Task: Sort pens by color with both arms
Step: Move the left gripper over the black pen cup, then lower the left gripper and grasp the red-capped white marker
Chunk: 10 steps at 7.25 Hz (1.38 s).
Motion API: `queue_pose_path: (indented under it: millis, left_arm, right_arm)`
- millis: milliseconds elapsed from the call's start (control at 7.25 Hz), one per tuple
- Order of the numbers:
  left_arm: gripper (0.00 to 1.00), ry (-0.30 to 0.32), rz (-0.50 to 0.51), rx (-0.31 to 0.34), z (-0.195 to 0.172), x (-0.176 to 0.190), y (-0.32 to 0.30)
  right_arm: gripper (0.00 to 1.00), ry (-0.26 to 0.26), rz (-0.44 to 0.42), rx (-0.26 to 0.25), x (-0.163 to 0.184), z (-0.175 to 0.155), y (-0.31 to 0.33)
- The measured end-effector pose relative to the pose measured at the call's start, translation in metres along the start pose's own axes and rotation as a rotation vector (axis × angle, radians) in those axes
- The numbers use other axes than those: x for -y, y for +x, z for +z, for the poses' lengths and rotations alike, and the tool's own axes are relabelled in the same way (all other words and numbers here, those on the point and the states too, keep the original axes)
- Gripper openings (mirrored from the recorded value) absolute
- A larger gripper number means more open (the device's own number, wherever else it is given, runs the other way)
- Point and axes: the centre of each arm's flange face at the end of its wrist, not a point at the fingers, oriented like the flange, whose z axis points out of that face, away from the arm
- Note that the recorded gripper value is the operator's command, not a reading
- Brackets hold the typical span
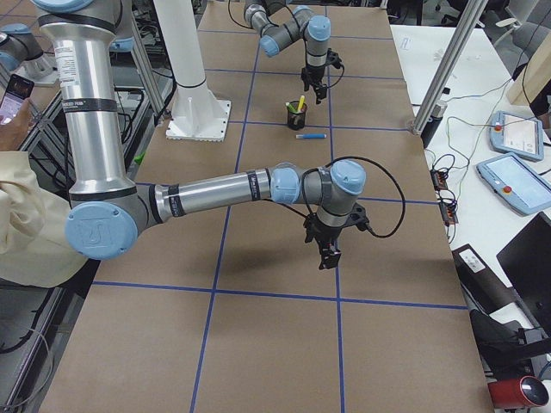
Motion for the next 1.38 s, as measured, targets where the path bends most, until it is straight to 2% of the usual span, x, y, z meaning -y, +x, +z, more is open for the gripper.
queue_pose_path:
  millis: [276,690,966,1379]
  left_arm:
    - [0.76,0.002,0.012,0.019,0.01,-0.013,0.01]
    - [0.75,0.002,0.076,0.042,0.018,-0.016,0.01]
    - [0.75,-0.003,0.128,0.089,0.026,-0.024,0.014]
    - [0.63,-0.009,0.148,0.122,0.03,-0.035,0.022]
  right_arm:
    - [0.99,-0.001,-0.006,0.001,-0.004,0.001,0.003]
    - [0.99,-0.001,-0.005,0.0,-0.006,0.001,0.005]
    - [0.99,0.0,-0.004,0.0,-0.007,0.001,0.006]
    - [0.99,0.004,-0.004,0.0,-0.007,-0.001,0.007]
